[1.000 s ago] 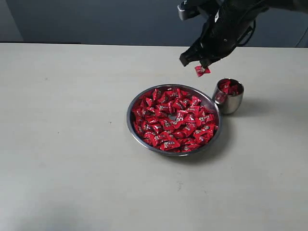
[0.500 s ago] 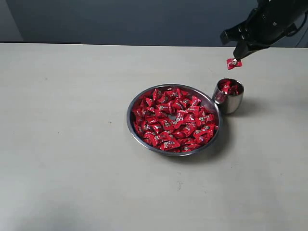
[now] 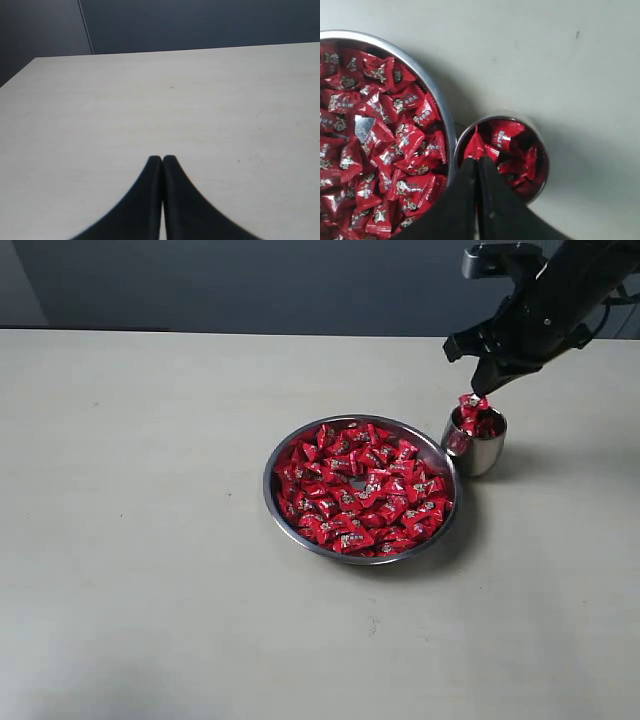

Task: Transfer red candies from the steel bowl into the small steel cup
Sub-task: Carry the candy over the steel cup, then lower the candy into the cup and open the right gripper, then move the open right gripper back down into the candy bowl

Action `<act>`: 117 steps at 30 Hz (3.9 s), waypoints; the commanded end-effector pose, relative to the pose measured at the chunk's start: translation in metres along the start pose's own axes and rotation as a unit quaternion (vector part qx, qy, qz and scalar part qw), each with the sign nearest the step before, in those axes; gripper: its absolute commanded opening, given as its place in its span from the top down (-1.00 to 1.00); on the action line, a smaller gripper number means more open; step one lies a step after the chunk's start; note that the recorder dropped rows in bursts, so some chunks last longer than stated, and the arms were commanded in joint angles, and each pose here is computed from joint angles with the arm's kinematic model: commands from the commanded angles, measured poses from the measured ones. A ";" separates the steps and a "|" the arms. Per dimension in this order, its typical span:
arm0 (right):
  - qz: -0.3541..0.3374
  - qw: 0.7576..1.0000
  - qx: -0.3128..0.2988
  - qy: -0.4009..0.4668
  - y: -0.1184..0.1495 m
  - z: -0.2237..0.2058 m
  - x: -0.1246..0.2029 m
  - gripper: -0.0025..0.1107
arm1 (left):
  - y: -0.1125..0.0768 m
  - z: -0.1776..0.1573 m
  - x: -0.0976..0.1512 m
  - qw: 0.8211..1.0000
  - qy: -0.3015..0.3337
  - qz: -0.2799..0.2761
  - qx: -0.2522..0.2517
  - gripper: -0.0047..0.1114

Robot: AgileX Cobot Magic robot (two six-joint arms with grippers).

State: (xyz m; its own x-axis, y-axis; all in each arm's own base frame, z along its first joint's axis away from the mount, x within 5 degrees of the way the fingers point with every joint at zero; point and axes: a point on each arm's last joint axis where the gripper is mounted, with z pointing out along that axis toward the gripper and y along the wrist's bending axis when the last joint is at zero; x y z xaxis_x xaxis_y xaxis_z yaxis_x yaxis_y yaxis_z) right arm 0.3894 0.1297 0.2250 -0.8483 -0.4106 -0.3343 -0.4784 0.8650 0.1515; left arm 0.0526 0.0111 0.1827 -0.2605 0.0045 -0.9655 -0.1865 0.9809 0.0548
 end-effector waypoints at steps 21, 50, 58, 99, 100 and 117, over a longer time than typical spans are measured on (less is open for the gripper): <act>0.003 1.000 0.006 0.007 -0.009 0.022 0.000 0.97 | 0.000 0.000 0.000 1.000 -0.006 0.001 0.003 0.91; 0.018 1.000 -0.010 0.018 -0.009 0.039 0.001 0.49 | 0.000 0.000 0.000 1.000 -0.006 0.001 0.003 0.91; 0.023 0.999 -0.017 0.016 -0.007 0.036 0.001 0.24 | 0.000 0.000 0.000 1.000 -0.006 0.001 0.003 0.91; -0.110 0.993 -0.048 -0.006 0.097 0.107 -0.015 0.24 | 0.000 0.000 0.000 1.000 -0.006 0.001 0.003 0.91; -0.113 0.992 -0.048 -0.008 0.098 0.108 -0.016 0.24 | 0.000 0.000 0.000 1.000 -0.006 0.001 0.003 0.91; -0.159 0.986 -0.019 0.056 0.090 0.143 -0.003 0.24 | 0.000 0.000 0.000 1.000 -0.006 0.001 0.003 0.91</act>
State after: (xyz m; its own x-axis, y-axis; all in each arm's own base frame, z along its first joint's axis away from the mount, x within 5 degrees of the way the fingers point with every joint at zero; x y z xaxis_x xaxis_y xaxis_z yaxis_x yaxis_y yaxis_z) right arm 0.3830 0.2536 0.1164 -0.6819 -0.6617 -0.3116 -0.7165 0.6901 0.1025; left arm 0.0526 0.0111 0.1827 -0.2605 0.0045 -0.9655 -0.1865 0.9809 0.0548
